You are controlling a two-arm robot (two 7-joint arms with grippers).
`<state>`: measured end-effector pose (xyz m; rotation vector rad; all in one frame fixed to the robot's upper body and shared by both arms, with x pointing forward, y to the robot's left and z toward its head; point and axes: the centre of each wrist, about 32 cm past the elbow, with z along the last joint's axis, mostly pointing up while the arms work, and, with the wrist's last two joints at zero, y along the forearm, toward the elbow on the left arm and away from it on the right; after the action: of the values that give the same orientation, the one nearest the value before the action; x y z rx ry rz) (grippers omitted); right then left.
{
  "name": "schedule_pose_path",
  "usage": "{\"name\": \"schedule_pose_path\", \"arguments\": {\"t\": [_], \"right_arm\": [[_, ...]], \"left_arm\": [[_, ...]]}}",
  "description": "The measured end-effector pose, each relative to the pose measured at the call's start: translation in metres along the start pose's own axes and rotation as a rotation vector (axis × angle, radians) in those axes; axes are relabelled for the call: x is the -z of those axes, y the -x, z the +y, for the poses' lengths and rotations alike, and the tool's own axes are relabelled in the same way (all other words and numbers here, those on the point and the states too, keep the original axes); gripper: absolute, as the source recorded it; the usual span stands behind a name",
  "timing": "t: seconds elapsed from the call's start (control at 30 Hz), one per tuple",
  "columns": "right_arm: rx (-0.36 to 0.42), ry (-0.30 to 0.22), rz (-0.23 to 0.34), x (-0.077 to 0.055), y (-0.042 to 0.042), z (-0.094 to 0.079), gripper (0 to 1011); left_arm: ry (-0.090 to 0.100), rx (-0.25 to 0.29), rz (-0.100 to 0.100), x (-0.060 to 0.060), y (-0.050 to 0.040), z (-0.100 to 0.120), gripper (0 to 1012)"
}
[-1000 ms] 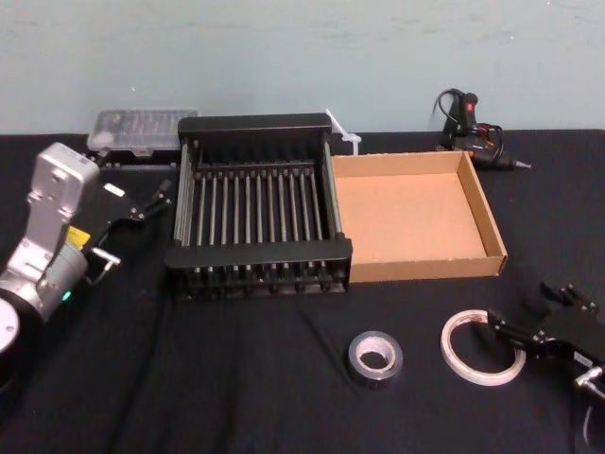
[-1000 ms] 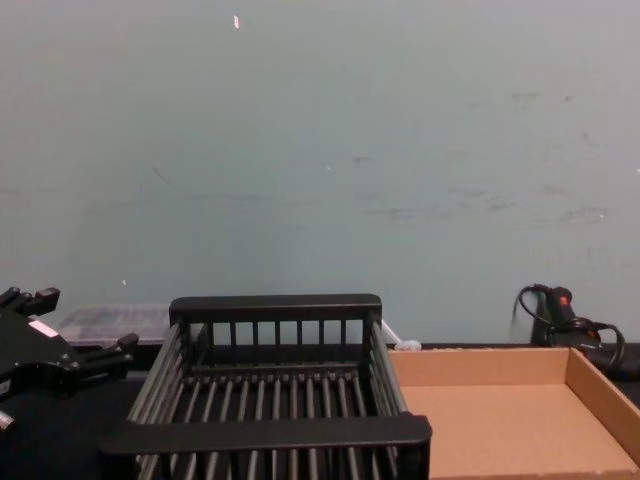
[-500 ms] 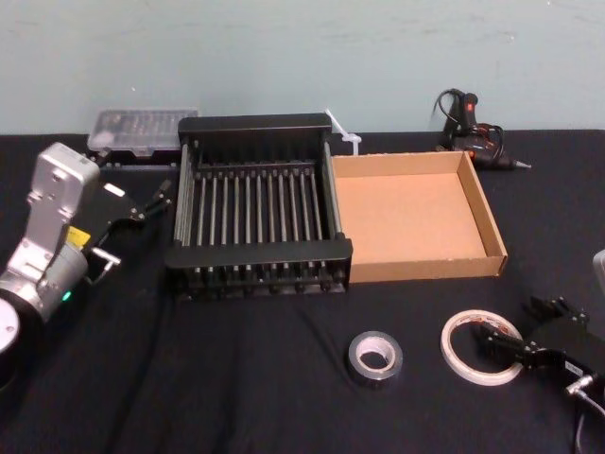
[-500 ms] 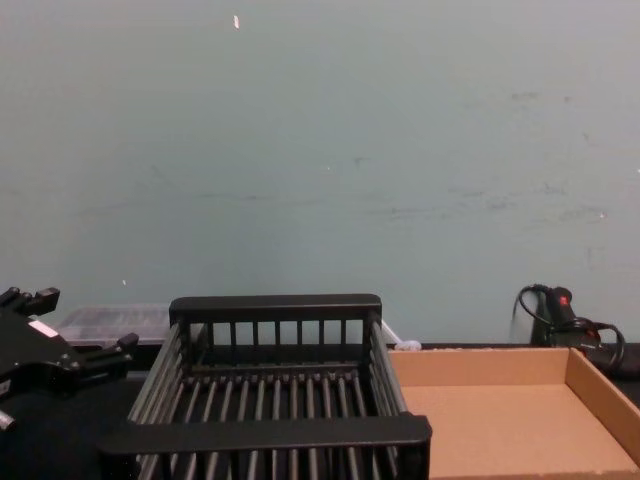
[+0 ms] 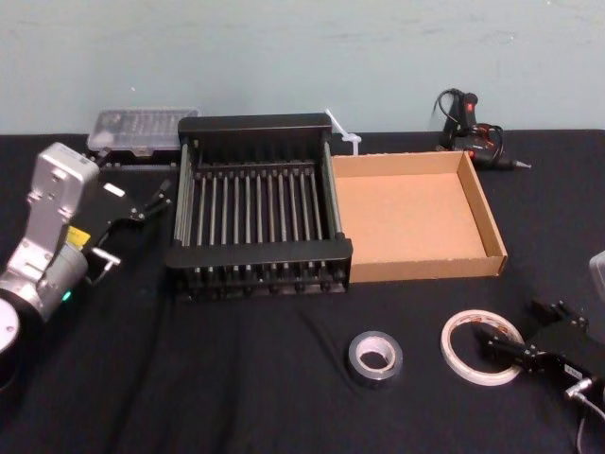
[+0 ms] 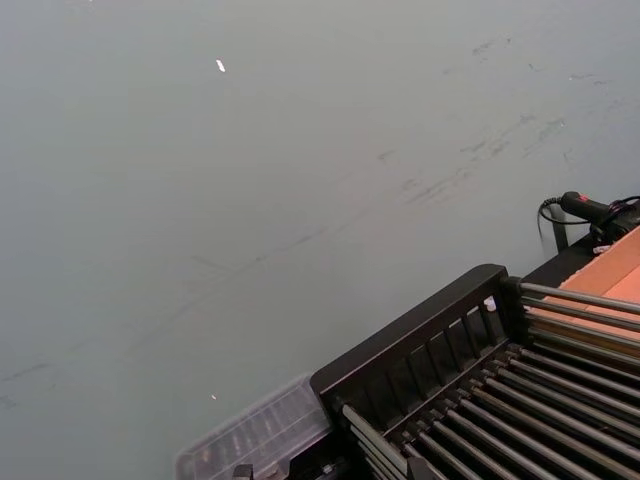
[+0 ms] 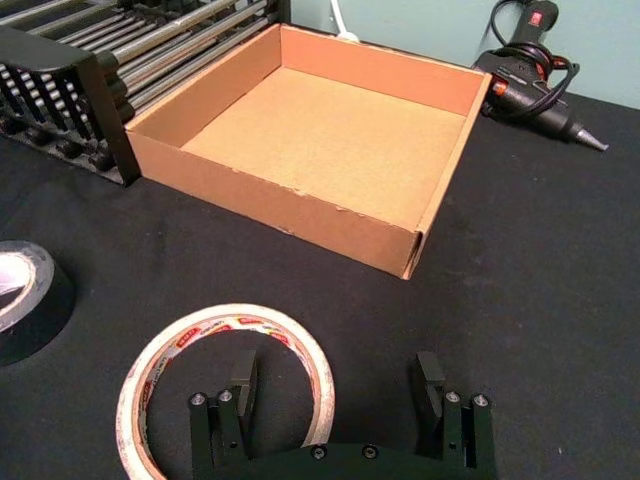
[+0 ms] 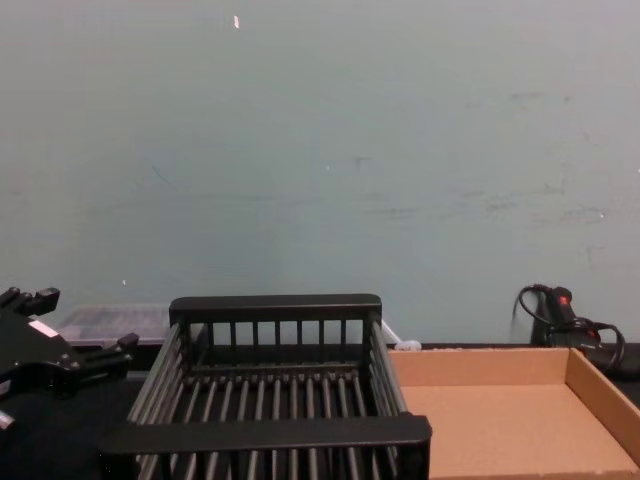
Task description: Pick up the white tape and place it into the black box , Pick up the silver tape and place it into the brown box.
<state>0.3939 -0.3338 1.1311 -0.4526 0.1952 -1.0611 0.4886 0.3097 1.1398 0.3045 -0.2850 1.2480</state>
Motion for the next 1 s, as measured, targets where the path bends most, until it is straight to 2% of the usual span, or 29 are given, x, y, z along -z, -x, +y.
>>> {"name": "schedule_pose_path", "arguments": {"t": [1.0], "right_arm": [[-0.004,0.009,-0.004,0.0020,-0.0003,0.0014,1002]], "left_arm": [[0.000,0.000,0.000,0.0000,0.0000,0.0000,1001]]}}
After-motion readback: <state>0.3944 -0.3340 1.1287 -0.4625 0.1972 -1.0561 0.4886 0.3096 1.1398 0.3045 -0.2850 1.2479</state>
